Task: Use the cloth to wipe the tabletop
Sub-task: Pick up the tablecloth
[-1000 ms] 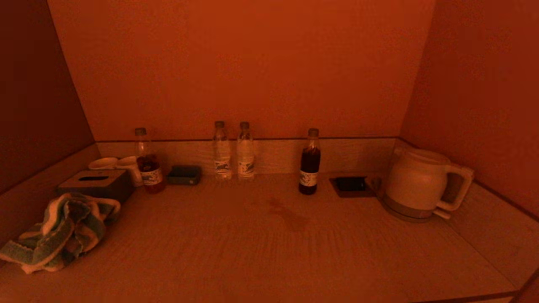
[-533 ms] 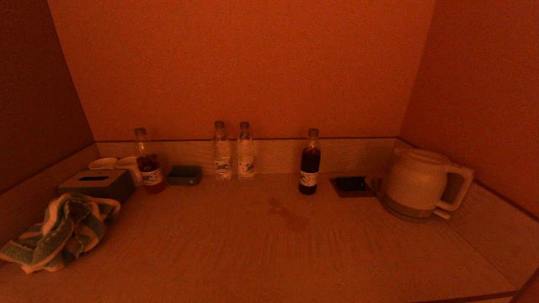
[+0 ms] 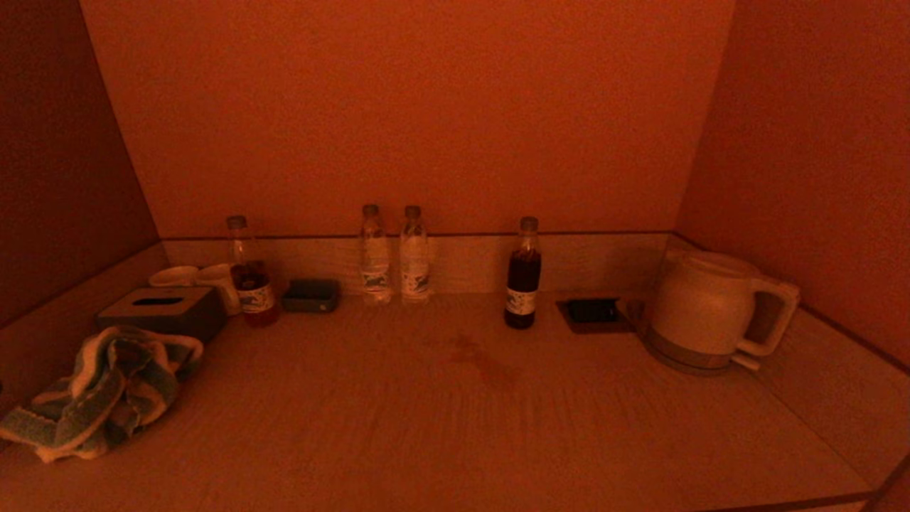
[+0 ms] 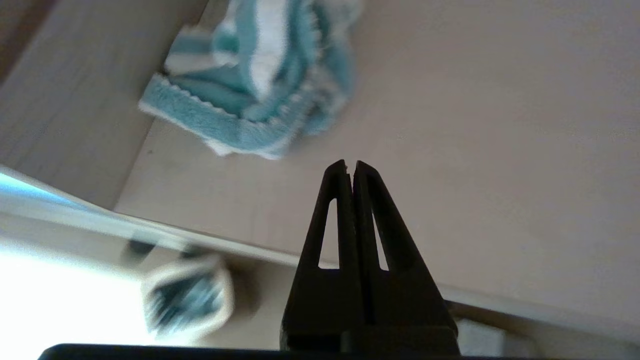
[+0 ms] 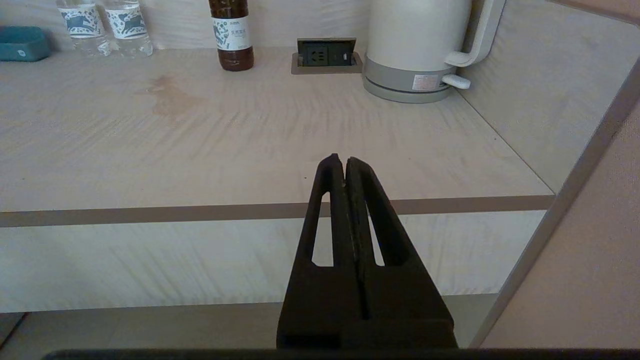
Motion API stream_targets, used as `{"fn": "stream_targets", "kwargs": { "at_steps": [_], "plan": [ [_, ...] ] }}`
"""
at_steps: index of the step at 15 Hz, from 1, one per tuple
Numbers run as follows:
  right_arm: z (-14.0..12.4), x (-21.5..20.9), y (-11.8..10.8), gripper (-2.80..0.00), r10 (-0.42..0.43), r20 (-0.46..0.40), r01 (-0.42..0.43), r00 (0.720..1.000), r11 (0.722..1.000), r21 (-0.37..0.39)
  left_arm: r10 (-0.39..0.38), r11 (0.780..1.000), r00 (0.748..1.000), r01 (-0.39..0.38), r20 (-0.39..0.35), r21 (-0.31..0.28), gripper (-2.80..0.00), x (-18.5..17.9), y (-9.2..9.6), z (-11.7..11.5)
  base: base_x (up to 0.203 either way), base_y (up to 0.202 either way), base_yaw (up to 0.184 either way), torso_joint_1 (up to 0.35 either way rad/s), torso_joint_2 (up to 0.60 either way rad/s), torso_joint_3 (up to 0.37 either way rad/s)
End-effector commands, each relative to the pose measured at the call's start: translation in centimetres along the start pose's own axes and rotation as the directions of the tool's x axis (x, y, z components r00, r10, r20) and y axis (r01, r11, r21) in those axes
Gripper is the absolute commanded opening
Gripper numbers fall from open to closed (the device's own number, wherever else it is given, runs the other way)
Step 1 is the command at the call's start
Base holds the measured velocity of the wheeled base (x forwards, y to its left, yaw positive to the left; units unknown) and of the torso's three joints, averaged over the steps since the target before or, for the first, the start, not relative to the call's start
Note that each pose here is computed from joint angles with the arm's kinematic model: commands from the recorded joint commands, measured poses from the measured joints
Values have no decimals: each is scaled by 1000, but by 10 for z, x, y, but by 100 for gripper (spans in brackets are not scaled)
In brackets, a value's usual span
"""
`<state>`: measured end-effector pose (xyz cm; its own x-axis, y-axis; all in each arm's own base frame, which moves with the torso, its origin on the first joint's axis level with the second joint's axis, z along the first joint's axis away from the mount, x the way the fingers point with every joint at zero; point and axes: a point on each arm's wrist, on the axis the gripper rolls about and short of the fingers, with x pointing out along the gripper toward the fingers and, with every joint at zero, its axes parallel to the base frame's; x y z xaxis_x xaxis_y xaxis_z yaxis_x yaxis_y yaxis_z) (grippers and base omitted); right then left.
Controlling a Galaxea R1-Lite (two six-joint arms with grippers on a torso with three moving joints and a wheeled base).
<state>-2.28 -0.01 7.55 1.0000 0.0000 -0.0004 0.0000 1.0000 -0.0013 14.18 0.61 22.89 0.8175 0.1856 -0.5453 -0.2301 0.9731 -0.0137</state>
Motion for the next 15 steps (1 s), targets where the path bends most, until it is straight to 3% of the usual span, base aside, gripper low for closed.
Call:
{"fn": "stream_targets", "kwargs": {
  "at_steps": [1,3,6,10,11,15],
  "plan": [
    [0,0,0,-280,0,0,0,1000,1000,0,90,995,970,-80,-224,53,-280,84,-14,12,0,0,0,0,0,0],
    [0,0,0,-280,-2,0,2,1000,1000,0,172,984,947,-152,-271,95,-280,127,-21,23,0,0,0,0,0,0],
    [0,0,0,-280,-2,0,2,1000,1000,0,282,956,916,-242,-285,169,-280,168,-26,31,0,0,0,0,0,0],
    [0,0,0,-280,0,0,0,1000,1000,0,334,938,884,-276,-328,210,-280,209,-30,26,0,0,0,0,0,0],
    [0,0,0,-280,0,0,0,1000,1000,0,337,937,882,-278,-329,213,0,209,-30,27,0,0,0,0,0,0],
    [0,0,0,-280,0,0,0,1000,1000,0,335,939,890,-288,-310,190,0,211,-29,32,0,0,0,0,0,0]
  ]
}}
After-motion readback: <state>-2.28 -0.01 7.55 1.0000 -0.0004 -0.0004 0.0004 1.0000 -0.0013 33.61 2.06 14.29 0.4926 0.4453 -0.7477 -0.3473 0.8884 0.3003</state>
